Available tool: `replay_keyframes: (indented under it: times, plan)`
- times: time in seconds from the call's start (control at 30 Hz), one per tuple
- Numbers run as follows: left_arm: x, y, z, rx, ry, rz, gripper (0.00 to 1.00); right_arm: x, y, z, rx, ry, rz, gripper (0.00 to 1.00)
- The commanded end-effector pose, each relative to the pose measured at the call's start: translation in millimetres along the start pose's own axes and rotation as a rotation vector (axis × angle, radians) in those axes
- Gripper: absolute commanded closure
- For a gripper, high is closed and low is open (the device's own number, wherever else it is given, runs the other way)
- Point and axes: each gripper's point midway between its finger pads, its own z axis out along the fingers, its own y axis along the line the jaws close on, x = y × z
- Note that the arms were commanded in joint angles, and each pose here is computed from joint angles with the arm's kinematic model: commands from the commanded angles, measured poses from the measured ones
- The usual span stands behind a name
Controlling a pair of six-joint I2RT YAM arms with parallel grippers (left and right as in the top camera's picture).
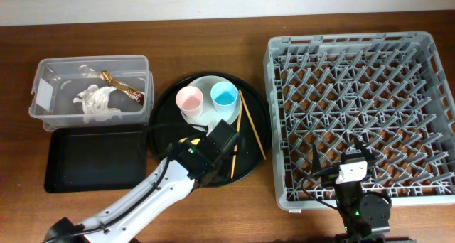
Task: Sort waste into correct bins and load items into the dishwasher rack
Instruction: 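Reach the left gripper to the yellow bowl and grasp its rim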
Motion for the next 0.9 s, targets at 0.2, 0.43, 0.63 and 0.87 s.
replay_keyframes:
  times: [0.2,0.43,0.63,0.87]
  plan:
    - [2.7,10.0,18.6,-0.050,-0.050,-0.049,0.80,2.8,-0.2,0.2,0.001,0.004,0.005,0.02]
    - [10.8,16.4,45.9,-0.121,0.009,-0.033,0.79,2.8,-0.2,0.2,0.000,0.004,0.005,0.02]
    - [16.6,17.2,54.2,-0.133,0.041,-0.026,0.98,2.8,-0.2,0.2,0.001,0.004,0.005,0.02]
    - [-17.4,31.5,30.2,-0.248,-0.039,-0.002,1.00,2.8,-0.2,0.2,0.001,0.004,0.005,0.02]
